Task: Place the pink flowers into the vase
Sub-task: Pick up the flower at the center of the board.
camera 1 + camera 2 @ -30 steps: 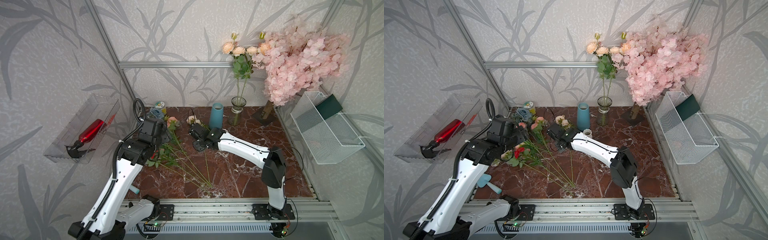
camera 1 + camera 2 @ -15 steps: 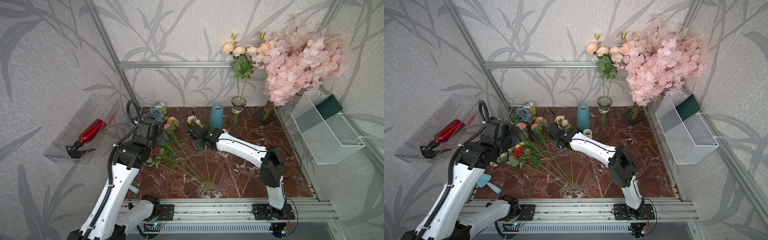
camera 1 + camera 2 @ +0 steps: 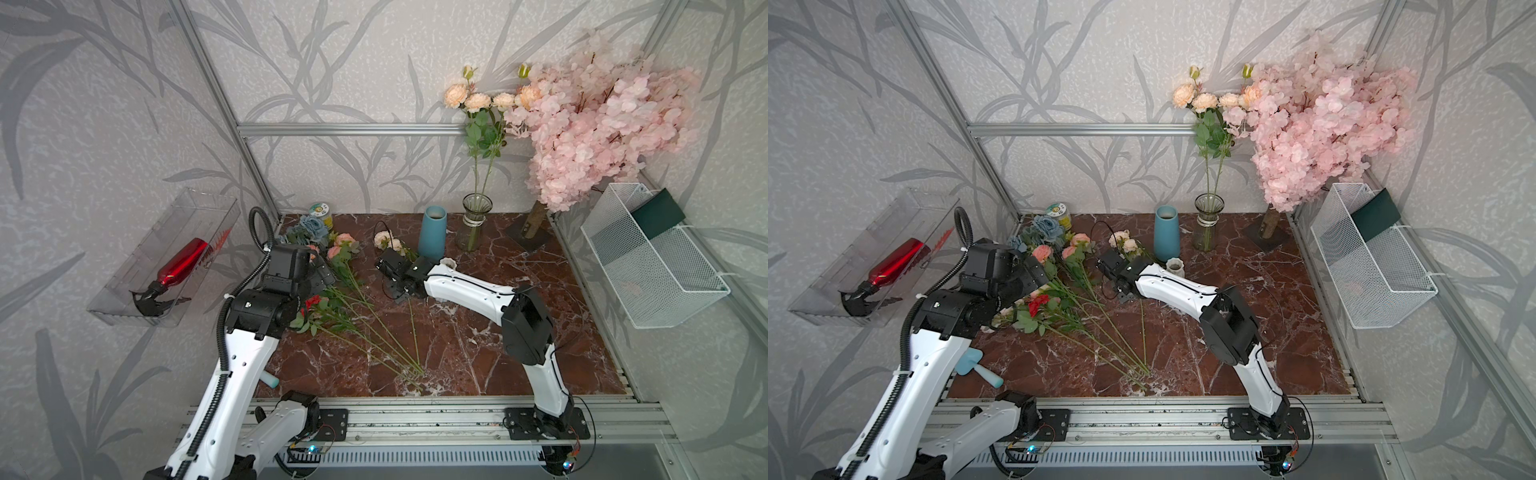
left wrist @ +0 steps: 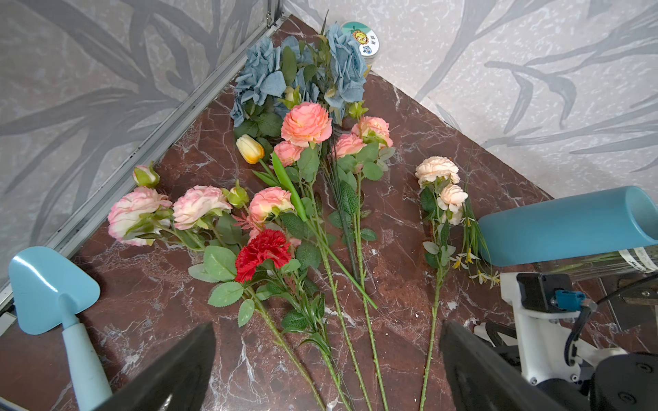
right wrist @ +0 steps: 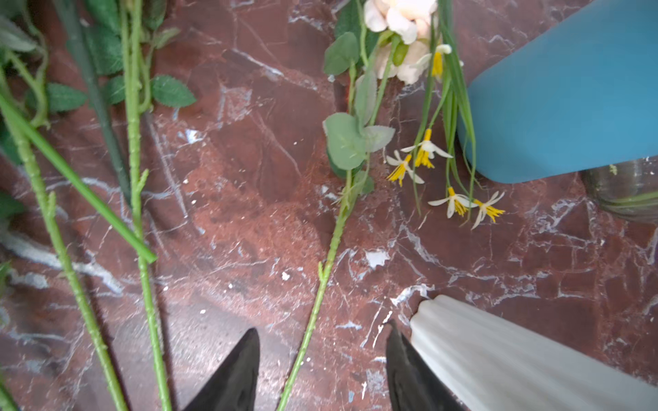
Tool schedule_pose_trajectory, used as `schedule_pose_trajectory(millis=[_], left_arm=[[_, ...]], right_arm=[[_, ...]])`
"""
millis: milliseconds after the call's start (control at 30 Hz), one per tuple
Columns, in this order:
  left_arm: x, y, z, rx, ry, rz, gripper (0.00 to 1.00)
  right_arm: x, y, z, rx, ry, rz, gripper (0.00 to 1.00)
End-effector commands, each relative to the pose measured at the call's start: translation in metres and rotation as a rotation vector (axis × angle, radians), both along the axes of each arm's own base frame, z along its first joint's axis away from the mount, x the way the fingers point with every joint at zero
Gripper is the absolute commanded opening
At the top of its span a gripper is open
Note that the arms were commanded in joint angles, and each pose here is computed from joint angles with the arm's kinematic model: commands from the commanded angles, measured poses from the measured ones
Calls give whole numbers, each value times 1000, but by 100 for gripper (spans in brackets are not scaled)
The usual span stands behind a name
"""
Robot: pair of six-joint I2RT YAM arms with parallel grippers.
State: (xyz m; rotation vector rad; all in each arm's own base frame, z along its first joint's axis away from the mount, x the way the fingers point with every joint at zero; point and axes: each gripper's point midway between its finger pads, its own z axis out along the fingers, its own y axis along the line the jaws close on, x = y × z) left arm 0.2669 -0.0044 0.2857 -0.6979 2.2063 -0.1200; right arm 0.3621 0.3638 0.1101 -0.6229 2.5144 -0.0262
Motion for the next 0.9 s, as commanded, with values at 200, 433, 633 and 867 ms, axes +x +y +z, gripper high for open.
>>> schedule_pose_trajectory(millis=[200,433,633,867], left_arm=[[4,-5,-3,-31,-32,-43,99],[6,-2,-6,-25,-26,-42,99],[7,-1,-11,-32,-22,-39,99],[8,6,-7,-16,-28,-22,99]], right_arm=[[26,4,-21,28,-21,-79,55],[33,8,-35,-2,-12,-86,55],[40,0,-43,-10,-9,-109,55],[48,-2,-50,3,-10,-136,54]])
